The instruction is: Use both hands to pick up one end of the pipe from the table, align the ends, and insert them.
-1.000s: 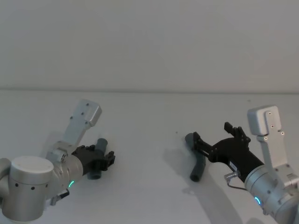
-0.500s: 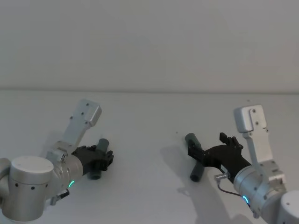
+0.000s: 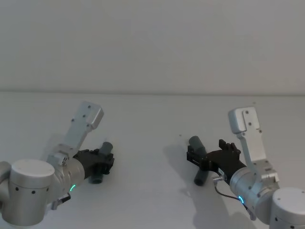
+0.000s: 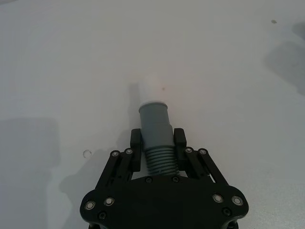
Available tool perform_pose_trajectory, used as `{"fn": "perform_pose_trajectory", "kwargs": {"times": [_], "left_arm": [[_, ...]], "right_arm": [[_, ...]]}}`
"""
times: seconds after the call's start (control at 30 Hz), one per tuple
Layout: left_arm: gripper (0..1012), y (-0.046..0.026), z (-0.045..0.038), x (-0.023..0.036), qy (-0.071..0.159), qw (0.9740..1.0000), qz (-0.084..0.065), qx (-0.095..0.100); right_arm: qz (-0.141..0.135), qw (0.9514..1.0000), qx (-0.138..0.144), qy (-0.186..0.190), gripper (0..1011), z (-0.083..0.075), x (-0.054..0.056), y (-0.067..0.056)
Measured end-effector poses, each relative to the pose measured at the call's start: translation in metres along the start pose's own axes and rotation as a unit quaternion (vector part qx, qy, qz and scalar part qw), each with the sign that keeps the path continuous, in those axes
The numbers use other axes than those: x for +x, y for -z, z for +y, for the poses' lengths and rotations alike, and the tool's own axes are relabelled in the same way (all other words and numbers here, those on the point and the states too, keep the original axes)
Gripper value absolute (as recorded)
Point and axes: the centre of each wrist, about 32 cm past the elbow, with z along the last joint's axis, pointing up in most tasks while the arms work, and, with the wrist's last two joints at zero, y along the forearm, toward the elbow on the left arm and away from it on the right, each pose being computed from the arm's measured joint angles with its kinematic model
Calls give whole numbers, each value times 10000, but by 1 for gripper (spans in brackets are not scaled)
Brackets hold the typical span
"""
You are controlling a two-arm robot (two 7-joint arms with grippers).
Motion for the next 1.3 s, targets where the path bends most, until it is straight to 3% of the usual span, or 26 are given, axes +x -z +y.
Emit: {"fn": "perform_pose_trajectory", "kwargs": {"times": [0.77,1.3], "left_arm": [[360,0,0,0,0,10000,1,0],[360,0,0,0,0,10000,0,1]], "right_arm": [[123,9991,-377,117,1002,203,8,3],[171,9982,-546,192,1002,245,22,43]]}}
